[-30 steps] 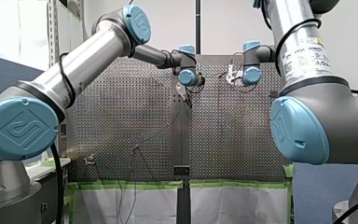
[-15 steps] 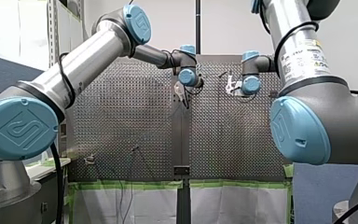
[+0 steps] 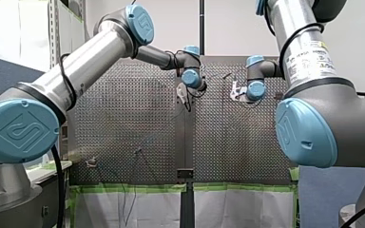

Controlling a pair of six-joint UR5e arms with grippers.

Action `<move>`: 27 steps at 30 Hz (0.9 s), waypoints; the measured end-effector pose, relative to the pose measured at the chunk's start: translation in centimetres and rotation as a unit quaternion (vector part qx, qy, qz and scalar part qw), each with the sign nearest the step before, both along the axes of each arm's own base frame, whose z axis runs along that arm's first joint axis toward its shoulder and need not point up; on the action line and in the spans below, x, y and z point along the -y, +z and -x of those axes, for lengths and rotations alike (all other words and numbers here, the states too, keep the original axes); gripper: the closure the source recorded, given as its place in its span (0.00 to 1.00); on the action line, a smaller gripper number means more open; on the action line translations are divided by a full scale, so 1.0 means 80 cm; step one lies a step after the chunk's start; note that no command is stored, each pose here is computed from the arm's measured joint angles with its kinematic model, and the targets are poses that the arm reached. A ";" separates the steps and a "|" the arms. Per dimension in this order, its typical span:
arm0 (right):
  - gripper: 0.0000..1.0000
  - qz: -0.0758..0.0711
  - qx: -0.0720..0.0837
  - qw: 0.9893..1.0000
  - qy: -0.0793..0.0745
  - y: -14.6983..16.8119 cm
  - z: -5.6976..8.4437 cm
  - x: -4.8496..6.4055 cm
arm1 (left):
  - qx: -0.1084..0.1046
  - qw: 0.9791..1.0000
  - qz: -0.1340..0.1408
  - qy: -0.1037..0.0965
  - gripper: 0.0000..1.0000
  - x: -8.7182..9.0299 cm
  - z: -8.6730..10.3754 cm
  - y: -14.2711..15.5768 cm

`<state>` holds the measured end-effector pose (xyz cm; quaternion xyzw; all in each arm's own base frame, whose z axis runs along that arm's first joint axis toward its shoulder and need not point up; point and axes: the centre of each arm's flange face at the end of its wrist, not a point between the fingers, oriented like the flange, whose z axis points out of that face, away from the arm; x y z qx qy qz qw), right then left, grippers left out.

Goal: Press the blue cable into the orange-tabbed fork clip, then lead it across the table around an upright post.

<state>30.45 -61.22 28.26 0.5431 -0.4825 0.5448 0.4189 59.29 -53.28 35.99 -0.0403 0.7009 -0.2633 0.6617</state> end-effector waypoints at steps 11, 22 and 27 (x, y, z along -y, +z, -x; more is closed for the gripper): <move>1.00 -0.005 -0.002 1.000 -0.002 -0.011 0.001 -0.003 | 0.001 1.000 -0.003 0.000 1.00 0.000 0.000 0.000; 1.00 -0.003 0.000 1.000 -0.008 -0.036 0.004 -0.012 | 0.000 1.000 -0.003 0.000 1.00 0.000 0.000 0.000; 1.00 -0.001 -0.001 1.000 -0.008 -0.037 0.004 -0.012 | 0.001 1.000 -0.003 0.000 1.00 0.000 0.000 0.000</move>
